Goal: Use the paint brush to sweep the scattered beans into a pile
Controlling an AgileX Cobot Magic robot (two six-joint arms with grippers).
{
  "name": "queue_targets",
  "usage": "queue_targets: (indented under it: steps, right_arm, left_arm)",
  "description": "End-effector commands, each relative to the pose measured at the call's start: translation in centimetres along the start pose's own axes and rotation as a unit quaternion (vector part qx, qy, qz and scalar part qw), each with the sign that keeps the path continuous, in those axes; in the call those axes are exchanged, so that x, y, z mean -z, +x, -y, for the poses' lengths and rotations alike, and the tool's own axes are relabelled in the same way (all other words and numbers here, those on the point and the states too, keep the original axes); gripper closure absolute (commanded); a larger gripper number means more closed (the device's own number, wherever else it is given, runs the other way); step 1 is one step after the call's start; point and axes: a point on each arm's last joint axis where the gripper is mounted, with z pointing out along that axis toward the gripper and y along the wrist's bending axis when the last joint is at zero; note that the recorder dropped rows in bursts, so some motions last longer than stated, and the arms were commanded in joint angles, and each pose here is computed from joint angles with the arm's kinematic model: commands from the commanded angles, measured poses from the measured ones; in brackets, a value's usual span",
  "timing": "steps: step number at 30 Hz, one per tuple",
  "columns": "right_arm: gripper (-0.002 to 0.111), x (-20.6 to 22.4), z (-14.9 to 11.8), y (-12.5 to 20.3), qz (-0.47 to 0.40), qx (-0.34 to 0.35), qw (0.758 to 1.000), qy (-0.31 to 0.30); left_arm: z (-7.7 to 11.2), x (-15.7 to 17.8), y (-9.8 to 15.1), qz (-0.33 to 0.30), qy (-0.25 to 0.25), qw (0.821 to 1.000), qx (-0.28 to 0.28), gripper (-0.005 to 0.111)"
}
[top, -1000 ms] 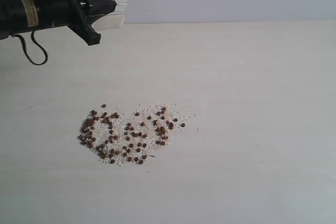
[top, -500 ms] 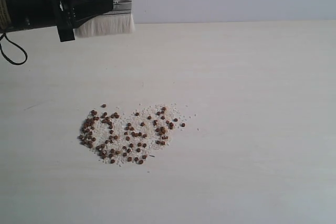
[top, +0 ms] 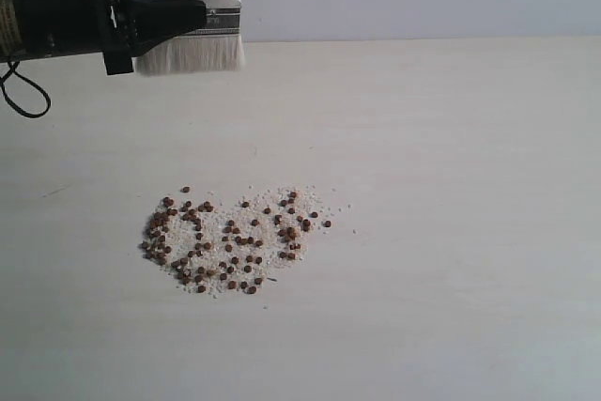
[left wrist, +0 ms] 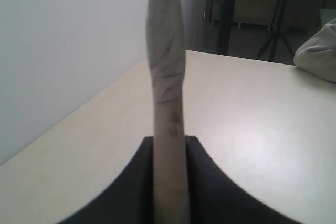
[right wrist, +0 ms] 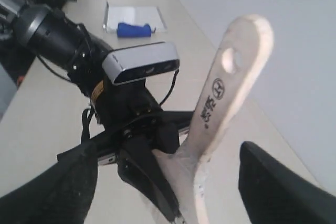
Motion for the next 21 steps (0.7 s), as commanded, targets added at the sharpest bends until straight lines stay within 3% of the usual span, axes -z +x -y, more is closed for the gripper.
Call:
queue_targets:
  steps: [1, 10, 21]
  right_arm:
    - [0.039, -0.1, 1.4, 1.1, 0.08, -0.025, 0.996, -0.012]
    - [0.039, -1.9, 3.0, 4.4, 0.119, -0.061, 0.99, -0.036]
    - [0.043, -2.2, 3.4, 5.1, 0.115, -0.072, 0.99, -0.037]
  left_arm:
    - [0.0, -0.1, -0.4, 0.012, 0.004, 1.0, 0.004, 0.107]
    - [0.9, -1.3, -0.4, 0.012, 0.022, 1.0, 0.0, 0.107]
    - [1.6, -2.1, -0.4, 0.008, 0.039, 0.999, -0.003, 0.107]
